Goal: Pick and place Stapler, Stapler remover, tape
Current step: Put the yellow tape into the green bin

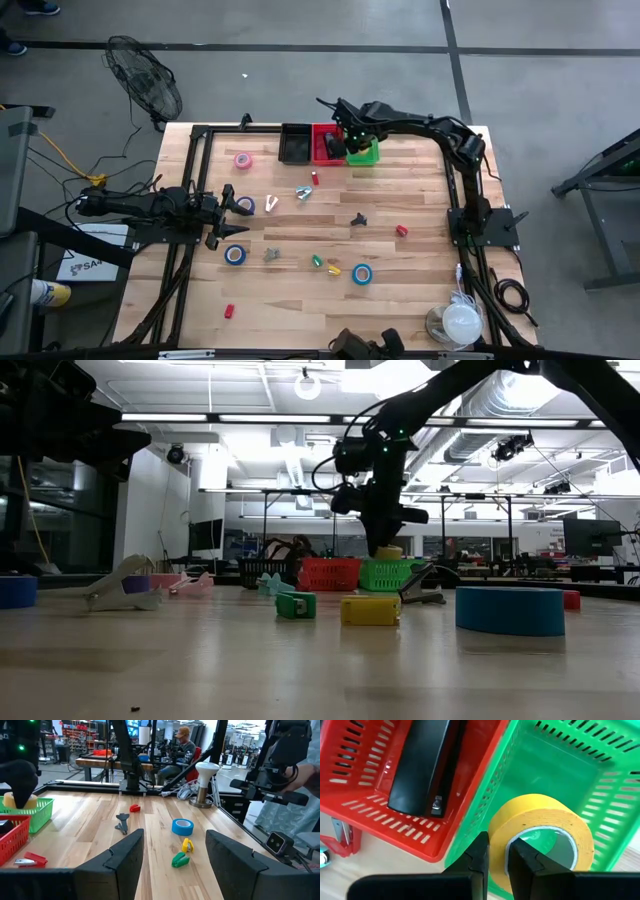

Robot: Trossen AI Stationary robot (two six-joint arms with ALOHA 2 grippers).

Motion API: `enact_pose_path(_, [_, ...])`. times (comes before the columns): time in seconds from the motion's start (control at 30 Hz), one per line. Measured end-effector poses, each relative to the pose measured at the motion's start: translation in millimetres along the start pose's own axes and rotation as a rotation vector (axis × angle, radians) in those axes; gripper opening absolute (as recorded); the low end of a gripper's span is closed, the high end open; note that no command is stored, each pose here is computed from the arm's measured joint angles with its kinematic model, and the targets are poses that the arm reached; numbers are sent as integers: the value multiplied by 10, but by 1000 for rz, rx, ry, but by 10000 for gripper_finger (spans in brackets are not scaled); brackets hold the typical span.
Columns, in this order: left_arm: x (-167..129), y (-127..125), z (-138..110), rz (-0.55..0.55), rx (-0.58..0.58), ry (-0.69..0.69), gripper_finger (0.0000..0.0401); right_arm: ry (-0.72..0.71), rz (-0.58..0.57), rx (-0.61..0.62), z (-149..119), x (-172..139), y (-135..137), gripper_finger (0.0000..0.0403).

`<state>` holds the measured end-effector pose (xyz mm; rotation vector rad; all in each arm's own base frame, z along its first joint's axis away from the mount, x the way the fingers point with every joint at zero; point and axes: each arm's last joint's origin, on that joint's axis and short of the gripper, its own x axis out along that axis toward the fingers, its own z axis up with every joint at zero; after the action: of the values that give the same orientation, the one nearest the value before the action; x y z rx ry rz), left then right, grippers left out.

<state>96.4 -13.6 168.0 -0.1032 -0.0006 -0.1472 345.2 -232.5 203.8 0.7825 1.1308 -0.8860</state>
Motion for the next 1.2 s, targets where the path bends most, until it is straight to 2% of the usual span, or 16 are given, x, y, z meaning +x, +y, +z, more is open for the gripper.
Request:
enact_pose_path(0.23, [0,0,0,0,0,0,211,30,-7,-35,-9,118,4,37])
enact_pose_path(1.2, [0,0,0,0,0,0,211,58,50,-27,-10,157,27,39])
